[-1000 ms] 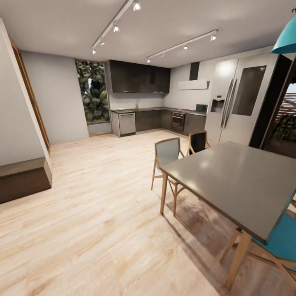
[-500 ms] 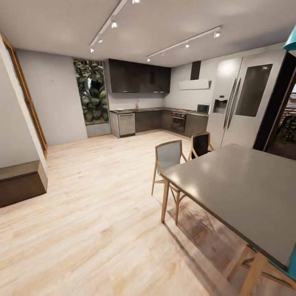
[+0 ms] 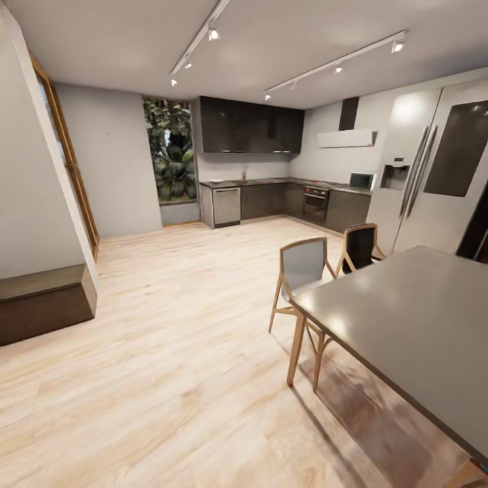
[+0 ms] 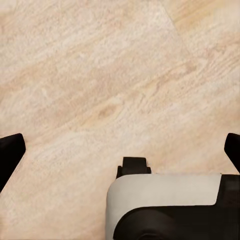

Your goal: In the kitchen, take the Vidalia onion out of the sink, dice it on the chopping board with the paring knife, put the diced onion into the bowl on the countertop, then place both the paring knife and the chopping board into the sink.

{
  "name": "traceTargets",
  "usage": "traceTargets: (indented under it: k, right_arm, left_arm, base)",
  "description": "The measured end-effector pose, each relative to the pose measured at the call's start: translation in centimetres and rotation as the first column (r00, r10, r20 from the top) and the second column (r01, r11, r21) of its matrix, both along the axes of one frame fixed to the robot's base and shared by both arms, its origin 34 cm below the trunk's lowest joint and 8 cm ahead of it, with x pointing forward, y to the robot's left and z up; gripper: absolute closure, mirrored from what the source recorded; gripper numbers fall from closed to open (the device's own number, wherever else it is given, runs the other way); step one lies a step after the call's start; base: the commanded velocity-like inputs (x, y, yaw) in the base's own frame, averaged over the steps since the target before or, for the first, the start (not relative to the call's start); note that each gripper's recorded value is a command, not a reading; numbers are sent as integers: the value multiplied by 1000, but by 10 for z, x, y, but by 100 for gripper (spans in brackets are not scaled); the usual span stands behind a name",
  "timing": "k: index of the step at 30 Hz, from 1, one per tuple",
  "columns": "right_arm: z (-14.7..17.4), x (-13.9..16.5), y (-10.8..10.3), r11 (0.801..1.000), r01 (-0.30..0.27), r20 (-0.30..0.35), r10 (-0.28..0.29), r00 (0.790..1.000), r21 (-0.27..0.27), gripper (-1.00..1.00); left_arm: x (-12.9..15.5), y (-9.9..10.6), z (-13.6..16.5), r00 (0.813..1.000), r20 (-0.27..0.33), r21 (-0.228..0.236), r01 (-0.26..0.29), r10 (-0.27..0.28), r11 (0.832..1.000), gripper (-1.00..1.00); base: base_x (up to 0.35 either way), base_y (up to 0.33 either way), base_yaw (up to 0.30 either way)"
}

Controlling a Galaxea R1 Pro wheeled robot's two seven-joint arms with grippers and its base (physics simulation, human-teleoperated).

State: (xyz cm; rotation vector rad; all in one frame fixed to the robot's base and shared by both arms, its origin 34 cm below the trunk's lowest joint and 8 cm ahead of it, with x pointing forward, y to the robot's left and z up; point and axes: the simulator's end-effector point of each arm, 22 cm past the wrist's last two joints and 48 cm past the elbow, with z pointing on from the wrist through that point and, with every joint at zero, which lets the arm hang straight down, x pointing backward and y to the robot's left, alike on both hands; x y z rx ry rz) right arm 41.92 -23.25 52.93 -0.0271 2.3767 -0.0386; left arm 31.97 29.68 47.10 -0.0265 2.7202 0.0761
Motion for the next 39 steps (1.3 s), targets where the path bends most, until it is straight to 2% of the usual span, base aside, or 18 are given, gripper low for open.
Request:
traceTargets:
  k: [17,39]
  right_arm:
    - [-1,-1,-1,1000,0,-3,0,1000,-1,-100]
    - [-1,-1,-2,1000,2,-3,-2,1000,-2,-100]
  left_arm:
    - [-1,1,-1,1000,-3,0,-1,1,1000,-100]
    - [0,0,0,1000,-2,-3,0,0,1000,-100]
  base:
    - [289,143,280]
    - [315,11,13]
